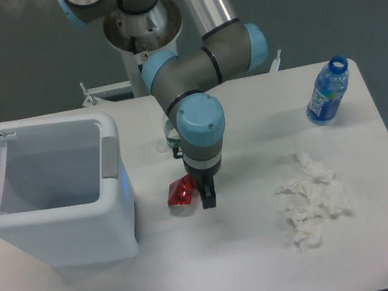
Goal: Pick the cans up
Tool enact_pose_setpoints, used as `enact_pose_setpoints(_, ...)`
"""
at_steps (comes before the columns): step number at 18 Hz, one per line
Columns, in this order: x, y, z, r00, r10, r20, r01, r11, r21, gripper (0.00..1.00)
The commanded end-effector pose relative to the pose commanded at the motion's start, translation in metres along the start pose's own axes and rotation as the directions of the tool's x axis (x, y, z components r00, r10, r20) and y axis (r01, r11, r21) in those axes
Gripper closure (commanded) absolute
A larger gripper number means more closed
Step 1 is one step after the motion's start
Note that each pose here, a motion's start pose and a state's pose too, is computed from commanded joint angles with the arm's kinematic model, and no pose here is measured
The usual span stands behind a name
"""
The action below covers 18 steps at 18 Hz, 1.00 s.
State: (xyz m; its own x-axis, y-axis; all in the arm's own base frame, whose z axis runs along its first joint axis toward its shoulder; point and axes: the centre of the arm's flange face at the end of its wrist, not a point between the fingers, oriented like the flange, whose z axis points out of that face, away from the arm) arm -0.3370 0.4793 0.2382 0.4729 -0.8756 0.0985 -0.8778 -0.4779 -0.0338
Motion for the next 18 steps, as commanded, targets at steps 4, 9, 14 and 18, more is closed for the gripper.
enact_pose_setpoints(4, 0.000, 0.003, 0.004, 1.000, -0.002, -0.005, 0.002, 1.000, 0.006, 0.00)
enact_pose_setpoints(9, -0.004, 0.004, 0.022, 1.000, 0.000, -0.028, 0.000, 1.000, 0.017, 0.00)
enact_pose_setpoints(14, -0.005, 0.004, 0.029, 0.999, 0.003, -0.039, -0.003, 1.000, 0.022, 0.00)
enact_pose_setpoints(18, -0.006, 0.004, 0.031, 0.999, 0.004, -0.043, -0.003, 1.000, 0.021, 0.00)
